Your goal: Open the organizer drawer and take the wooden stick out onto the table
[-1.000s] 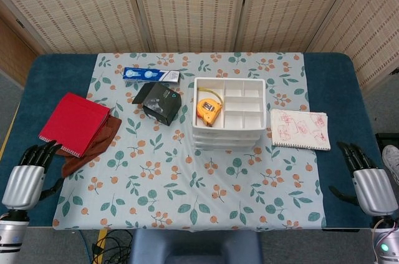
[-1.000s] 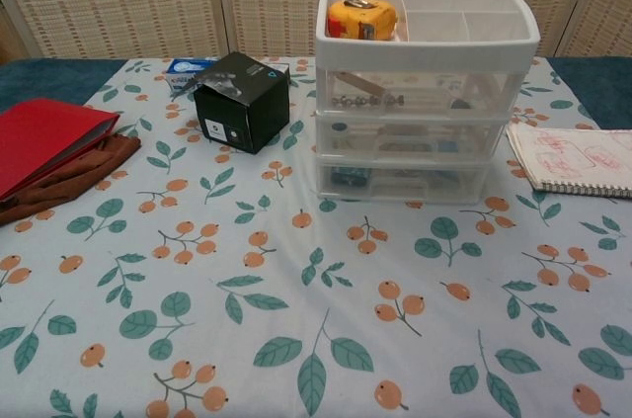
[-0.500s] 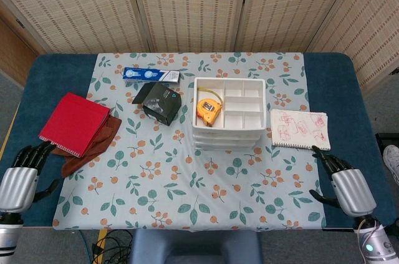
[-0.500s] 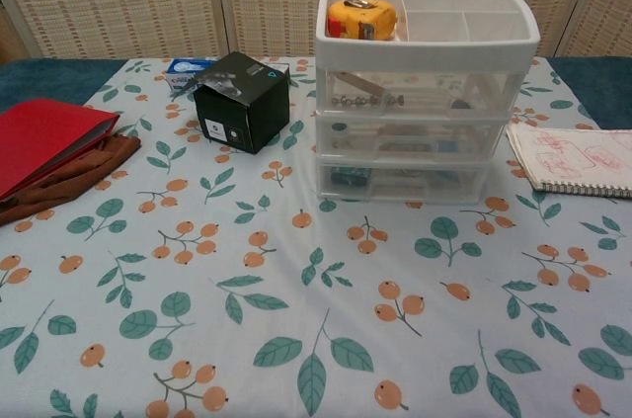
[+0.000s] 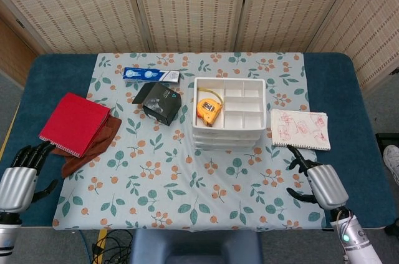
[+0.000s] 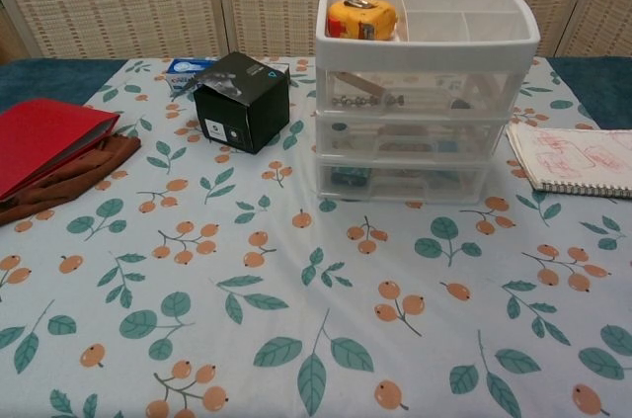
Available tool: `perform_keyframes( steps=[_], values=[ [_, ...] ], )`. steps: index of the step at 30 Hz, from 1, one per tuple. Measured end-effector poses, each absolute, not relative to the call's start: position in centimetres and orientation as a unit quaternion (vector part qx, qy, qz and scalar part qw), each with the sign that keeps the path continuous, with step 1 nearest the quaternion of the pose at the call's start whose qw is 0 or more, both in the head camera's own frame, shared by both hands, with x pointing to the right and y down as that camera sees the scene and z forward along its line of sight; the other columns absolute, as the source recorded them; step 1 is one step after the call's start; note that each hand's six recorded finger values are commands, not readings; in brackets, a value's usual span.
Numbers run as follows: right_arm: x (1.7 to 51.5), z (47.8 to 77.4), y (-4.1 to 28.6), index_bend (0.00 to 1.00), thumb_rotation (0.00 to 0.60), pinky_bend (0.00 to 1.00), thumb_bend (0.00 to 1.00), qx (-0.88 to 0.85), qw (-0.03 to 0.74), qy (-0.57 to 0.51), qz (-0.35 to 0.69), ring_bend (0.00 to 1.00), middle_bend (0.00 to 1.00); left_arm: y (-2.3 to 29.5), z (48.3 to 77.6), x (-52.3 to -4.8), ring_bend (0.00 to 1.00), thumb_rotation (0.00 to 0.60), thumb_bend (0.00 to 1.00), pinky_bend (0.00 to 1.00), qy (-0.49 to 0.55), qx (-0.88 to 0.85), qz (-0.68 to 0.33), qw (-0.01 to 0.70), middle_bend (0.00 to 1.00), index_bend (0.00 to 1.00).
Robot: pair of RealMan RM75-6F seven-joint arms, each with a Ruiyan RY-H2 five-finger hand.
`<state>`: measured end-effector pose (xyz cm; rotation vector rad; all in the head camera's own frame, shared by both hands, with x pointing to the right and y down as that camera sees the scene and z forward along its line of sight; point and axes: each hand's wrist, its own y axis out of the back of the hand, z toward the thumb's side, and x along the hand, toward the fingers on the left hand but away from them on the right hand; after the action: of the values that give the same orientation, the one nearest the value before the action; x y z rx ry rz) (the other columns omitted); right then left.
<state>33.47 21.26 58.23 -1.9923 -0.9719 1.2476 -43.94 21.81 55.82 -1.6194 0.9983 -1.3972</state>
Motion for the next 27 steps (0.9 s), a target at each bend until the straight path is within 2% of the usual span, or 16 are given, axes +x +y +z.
perform_keyframes(
  steps=[4, 9, 17, 27],
  values=[
    [31.9, 59.7, 21.4, 0.00, 0.600, 0.79, 0.22, -0.775, 0.246, -0.357, 0.459, 0.69, 0.61, 21.7, 55.8, -43.7, 0.16, 0.600, 0.25, 0.12, 0.390, -0.636, -0.545, 0.383, 0.13, 0.14],
    [29.0, 62.1, 21.3, 0.00, 0.600, 0.88, 0.33, -0.815, 0.157, -0.350, 0.434, 0.78, 0.68, 21.7, 55.9, -44.0, 0.15, 0.600, 0.25, 0.12, 0.389, -0.634, -0.549, 0.381, 0.13, 0.14],
    [24.0, 64.9, 19.7, 0.00, 0.600, 0.89, 0.42, -0.846, 0.079, -0.365, 0.381, 0.79, 0.69, 21.7, 56.1, -44.4, 0.15, 0.600, 0.25, 0.12, 0.390, -0.632, -0.554, 0.377, 0.13, 0.14],
    [20.7, 67.2, 18.0, 0.01, 0.600, 0.89, 0.44, -0.856, 0.055, -0.364, 0.362, 0.80, 0.69, 21.8, 56.2, -44.9, 0.15, 0.600, 0.25, 0.12, 0.390, -0.628, -0.561, 0.374, 0.13, 0.14]
  ],
)
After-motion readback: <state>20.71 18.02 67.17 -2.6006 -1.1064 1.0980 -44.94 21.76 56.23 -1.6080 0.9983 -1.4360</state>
